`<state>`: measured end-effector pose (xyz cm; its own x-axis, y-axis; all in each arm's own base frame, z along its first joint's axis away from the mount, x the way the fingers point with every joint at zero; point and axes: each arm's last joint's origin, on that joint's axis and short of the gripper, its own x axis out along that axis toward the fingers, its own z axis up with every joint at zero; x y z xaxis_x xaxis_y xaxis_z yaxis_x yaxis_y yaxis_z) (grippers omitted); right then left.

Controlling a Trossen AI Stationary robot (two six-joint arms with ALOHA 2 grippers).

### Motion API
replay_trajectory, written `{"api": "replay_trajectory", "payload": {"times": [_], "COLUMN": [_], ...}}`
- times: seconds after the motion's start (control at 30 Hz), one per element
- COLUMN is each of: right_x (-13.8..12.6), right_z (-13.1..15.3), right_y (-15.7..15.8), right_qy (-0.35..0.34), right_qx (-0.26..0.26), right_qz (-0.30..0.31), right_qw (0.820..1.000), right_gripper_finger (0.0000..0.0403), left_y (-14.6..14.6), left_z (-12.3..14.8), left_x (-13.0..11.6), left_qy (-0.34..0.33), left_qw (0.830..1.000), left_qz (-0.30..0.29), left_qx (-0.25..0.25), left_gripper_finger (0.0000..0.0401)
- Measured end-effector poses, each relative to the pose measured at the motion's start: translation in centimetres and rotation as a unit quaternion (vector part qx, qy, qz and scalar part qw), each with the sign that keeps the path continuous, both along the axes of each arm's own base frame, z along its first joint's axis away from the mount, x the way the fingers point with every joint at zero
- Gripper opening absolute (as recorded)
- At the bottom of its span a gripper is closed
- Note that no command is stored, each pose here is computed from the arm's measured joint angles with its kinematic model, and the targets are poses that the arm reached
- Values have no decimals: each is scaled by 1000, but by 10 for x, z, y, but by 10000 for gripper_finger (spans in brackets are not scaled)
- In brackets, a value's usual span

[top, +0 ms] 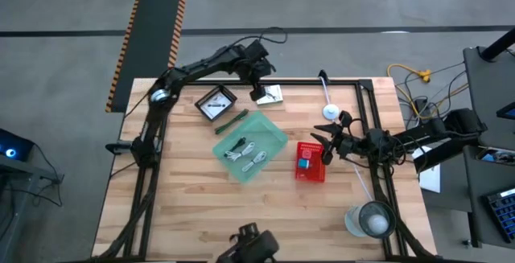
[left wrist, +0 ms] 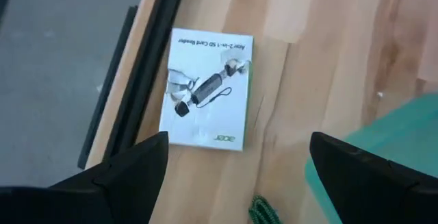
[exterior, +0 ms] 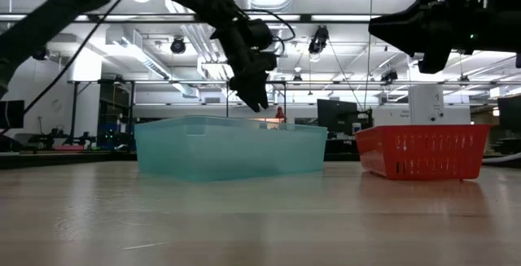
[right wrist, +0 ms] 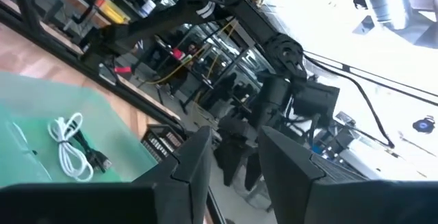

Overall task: Pick and place items into bin
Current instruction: Put the green charger cable into the green bin

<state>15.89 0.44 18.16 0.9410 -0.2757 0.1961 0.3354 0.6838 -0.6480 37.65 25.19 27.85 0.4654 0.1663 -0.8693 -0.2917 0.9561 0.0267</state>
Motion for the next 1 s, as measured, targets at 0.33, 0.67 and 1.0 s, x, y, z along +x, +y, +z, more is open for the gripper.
{"api": "replay_trajectory", "payload": {"times": [0.33,0.67,1.0], "right_x": [0,1,1], "right_z": [0,-3,-3], "right_y": [-1,-1,-1], "right_qy": [1,14,17], "right_qx": [3,1,-8], "right_qz": [-3,-2,-4], "right_qw": [1000,1000,1000], "right_gripper_finger": [105,98,97], "left_y": [23,30,29], "left_z": [-26,-61,-66], "left_x": [29,41,45], "left_qy": [14,34,30], "left_qw": [999,998,997], "left_qz": [-28,-57,-70], "left_qx": [14,19,27], "left_gripper_finger": [336,336,336]}}
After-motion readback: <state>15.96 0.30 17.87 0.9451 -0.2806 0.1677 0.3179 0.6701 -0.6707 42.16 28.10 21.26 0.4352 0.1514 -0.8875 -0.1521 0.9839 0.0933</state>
